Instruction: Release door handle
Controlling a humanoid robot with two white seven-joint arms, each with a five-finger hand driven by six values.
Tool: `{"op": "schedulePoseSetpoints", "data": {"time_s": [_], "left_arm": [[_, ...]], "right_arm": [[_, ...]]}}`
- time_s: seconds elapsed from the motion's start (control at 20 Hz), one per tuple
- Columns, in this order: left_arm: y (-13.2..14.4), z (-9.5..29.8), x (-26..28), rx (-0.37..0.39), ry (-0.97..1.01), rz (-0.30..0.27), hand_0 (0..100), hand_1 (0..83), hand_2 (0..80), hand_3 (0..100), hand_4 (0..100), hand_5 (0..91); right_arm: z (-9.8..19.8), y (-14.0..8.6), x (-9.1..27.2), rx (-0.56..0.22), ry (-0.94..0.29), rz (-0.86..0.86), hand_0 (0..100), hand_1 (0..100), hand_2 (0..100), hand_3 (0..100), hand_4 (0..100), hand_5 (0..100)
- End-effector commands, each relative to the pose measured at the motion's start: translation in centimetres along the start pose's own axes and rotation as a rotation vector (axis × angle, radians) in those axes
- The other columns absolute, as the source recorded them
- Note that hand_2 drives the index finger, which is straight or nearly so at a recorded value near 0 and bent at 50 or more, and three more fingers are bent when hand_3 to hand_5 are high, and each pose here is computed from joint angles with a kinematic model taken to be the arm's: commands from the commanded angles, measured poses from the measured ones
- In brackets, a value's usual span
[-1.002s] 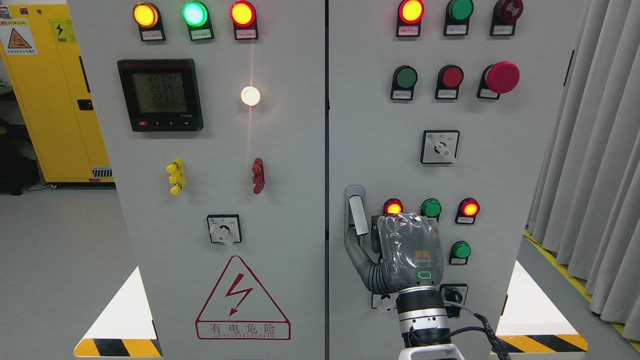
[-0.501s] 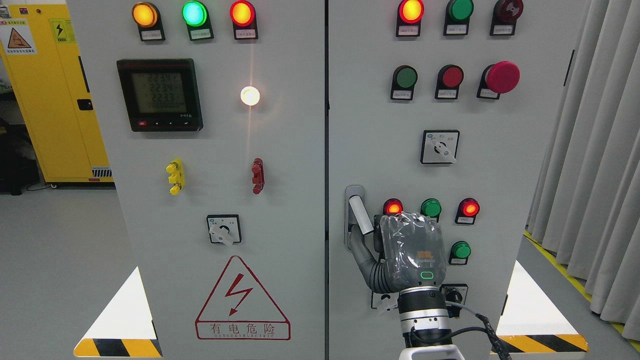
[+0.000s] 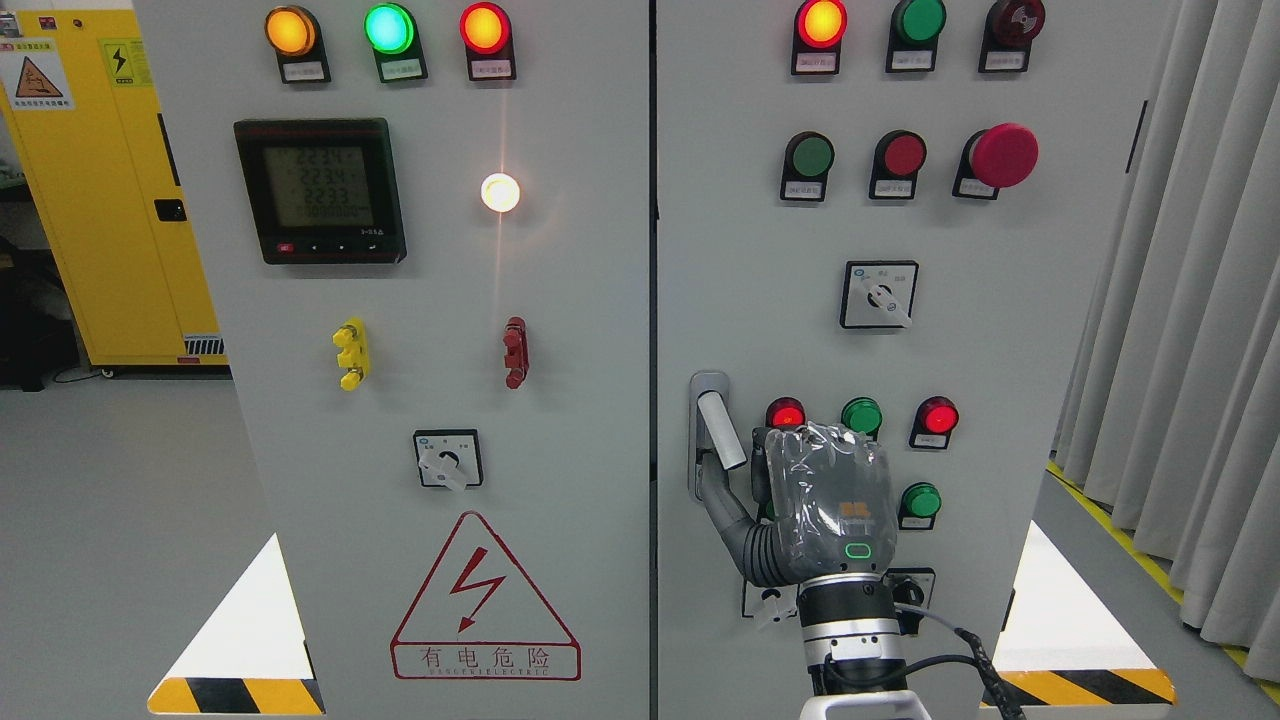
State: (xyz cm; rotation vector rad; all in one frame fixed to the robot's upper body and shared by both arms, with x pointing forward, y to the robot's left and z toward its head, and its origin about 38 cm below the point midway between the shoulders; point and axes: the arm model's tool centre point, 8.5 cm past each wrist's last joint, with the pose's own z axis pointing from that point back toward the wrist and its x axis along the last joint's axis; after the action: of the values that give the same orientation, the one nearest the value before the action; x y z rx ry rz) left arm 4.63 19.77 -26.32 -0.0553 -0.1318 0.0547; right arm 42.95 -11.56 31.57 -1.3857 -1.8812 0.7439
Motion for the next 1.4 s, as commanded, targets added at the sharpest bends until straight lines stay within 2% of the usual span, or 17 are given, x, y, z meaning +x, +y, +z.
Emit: {"op": "schedulePoseSetpoints", "data": {"time_s": [0.0, 0.3, 0.8, 1.15, 1.35], "left_arm": [[0.0, 0.0, 0.0, 0.0, 0.0, 0.0, 12, 55.6, 0.0, 0, 0, 0.0], [0.0, 0.0, 0.0, 0.0, 0.0, 0.0, 12, 55.6, 0.0, 0, 0, 0.0], [0.0, 0.0, 0.0, 0.0, 0.0, 0.0, 12, 55.6, 0.0, 0, 0, 0.0], [0.0, 0.0, 0.0, 0.0, 0.0, 0.0, 12, 55.6, 0.0, 0, 0, 0.0], [0.0, 0.0, 0.0, 0.0, 0.0, 0.0, 12, 55.6, 0.0, 0, 0, 0.0]], "right_arm": [[-0.02, -0.05, -0.3, 0.003, 0.009, -0.001, 53, 39, 93, 100, 97, 93], [-0.05, -0.1, -0.57, 0.0, 0.016, 0.001, 48, 39, 93, 100, 97, 93], [-0.07, -0.49, -0.8, -0.012, 0.022, 0.0, 52, 39, 93, 100, 97, 93], [-0.07, -0.45, -0.77, -0.009, 0.023, -0.016, 58, 37, 93, 100, 97, 93], [-0.02, -0.43, -0.79, -0.01, 0.024, -0.019, 65, 36, 93, 100, 97, 93]]}}
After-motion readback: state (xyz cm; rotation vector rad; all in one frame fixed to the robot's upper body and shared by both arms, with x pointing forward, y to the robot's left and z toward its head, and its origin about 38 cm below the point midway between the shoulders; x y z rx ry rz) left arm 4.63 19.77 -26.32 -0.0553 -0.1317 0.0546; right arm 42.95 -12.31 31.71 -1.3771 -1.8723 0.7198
